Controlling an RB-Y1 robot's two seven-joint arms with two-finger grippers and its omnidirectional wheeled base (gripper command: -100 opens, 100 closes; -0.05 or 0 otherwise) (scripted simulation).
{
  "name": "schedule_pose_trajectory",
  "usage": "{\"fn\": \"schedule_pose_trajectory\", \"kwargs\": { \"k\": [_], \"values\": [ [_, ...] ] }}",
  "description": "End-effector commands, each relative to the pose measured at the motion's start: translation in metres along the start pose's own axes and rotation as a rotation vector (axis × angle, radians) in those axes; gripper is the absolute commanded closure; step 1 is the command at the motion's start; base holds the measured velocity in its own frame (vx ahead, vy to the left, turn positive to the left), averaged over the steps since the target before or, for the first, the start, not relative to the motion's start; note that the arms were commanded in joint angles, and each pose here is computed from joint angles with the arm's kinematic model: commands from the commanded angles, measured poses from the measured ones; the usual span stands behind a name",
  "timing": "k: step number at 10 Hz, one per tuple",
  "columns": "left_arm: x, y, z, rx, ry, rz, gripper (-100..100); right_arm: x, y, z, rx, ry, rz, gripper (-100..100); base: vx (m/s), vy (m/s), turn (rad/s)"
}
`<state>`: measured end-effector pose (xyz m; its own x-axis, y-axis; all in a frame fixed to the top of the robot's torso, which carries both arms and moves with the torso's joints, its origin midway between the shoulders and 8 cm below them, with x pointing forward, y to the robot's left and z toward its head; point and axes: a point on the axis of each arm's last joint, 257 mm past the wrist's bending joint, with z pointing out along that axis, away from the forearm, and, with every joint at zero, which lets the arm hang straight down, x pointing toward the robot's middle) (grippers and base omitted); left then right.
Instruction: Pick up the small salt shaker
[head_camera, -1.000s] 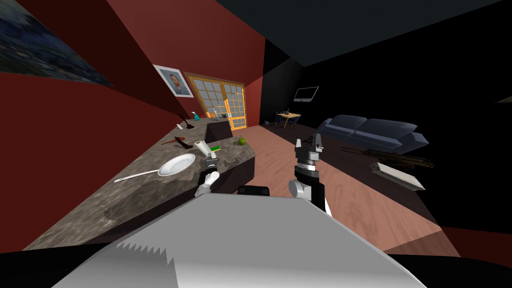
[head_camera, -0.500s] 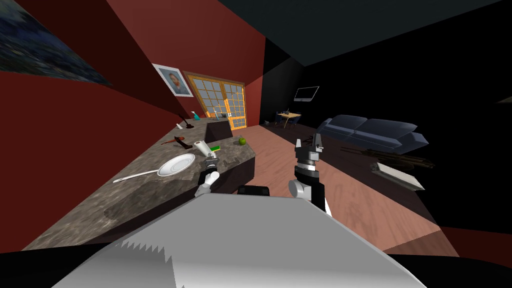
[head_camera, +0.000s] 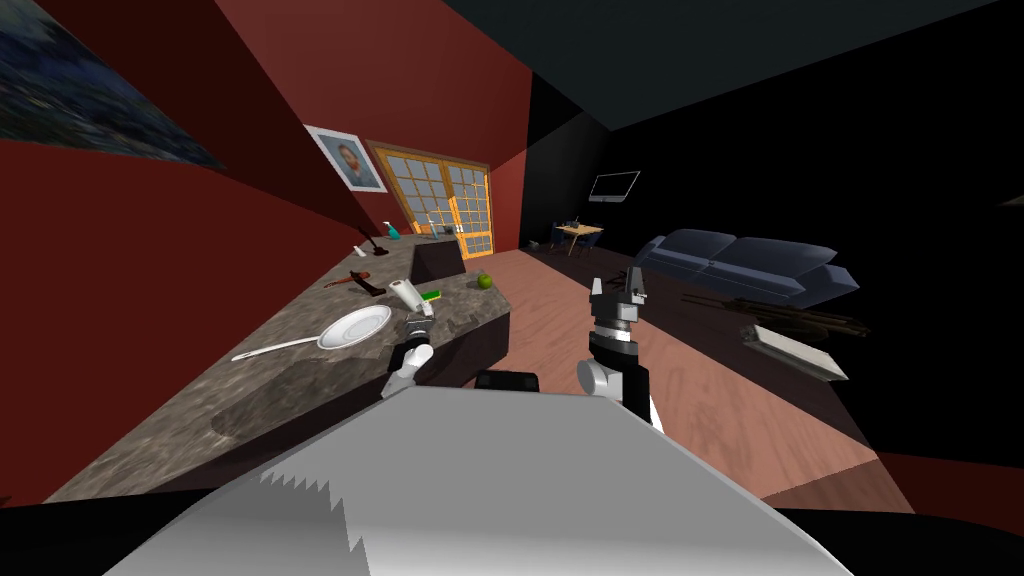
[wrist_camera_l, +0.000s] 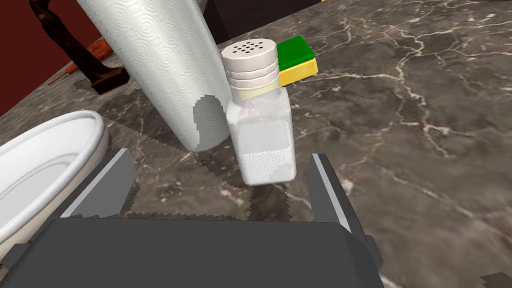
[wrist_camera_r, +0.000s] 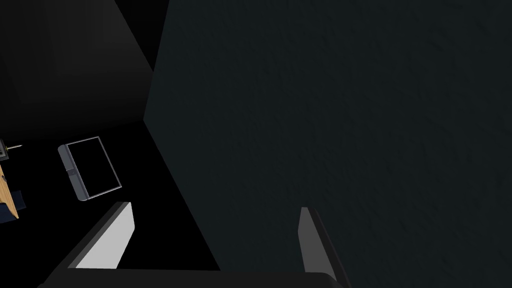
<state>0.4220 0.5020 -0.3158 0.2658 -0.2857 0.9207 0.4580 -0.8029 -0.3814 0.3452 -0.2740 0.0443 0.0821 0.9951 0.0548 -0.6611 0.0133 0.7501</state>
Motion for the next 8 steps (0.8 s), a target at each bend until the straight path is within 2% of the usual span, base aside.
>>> {"fn": "schedule_pose_trajectory", "kwargs": {
  "k": [1, 3, 7, 8],
  "values": [
    [-0.007, -0.010, 0.001, -0.011, -0.021, 0.008, -100, 0.000, 0.000, 0.000, 0.000, 0.000, 0.000, 0, -0.052, -0.020, 0.019],
    [-0.011, -0.017, 0.002, -0.017, -0.034, 0.013, -100, 0.000, 0.000, 0.000, 0.000, 0.000, 0.000, 0, -0.040, -0.023, 0.018],
    [-0.025, -0.053, 0.003, -0.042, -0.087, 0.035, -100, 0.000, 0.000, 0.000, 0.000, 0.000, 0.000, 0, -0.037, -0.026, 0.027],
    [-0.026, -0.051, 0.003, -0.049, -0.092, 0.035, -100, 0.000, 0.000, 0.000, 0.000, 0.000, 0.000, 0, -0.033, -0.018, 0.008]
  ]
}}
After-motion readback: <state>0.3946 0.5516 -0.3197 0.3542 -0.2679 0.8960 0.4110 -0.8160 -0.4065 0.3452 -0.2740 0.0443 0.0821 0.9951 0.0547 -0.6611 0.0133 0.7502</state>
